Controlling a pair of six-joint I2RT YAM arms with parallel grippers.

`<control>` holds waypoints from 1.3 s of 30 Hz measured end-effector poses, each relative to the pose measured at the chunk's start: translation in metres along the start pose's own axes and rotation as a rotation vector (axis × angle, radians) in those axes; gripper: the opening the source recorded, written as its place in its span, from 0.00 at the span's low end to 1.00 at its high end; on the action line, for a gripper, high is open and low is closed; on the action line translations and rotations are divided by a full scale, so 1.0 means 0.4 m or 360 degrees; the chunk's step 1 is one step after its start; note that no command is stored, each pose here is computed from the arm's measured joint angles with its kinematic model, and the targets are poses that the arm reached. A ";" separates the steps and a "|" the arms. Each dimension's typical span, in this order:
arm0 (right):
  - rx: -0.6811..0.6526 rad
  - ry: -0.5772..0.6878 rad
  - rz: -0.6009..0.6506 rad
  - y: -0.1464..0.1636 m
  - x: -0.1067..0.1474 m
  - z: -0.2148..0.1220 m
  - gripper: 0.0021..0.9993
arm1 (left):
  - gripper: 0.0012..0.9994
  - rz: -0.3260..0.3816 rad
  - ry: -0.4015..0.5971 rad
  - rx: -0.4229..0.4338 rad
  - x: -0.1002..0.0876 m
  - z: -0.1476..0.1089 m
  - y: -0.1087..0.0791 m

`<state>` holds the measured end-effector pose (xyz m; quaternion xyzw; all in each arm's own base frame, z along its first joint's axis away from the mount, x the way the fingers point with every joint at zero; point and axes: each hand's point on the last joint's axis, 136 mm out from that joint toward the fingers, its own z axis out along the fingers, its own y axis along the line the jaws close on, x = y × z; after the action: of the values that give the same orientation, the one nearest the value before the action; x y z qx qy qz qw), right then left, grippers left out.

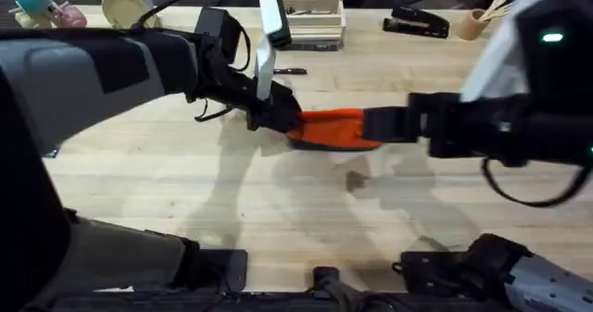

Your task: Unzip the bag, pick up the pens from the table one at a time and place them inside, then zip the bag closed.

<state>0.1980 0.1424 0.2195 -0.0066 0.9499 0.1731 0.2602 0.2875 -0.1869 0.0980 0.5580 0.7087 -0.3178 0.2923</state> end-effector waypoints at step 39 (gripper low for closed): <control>0.0381 0.0239 -0.0016 -0.014 0.001 0.273 1.00 | 0.04 0.0000 0.0000 0.0000 0.000 0.000 0.000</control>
<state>0.2520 0.1735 0.1295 0.0067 0.9805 0.0563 0.1881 0.2875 -0.1869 0.0979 0.5579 0.7088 -0.3179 0.2921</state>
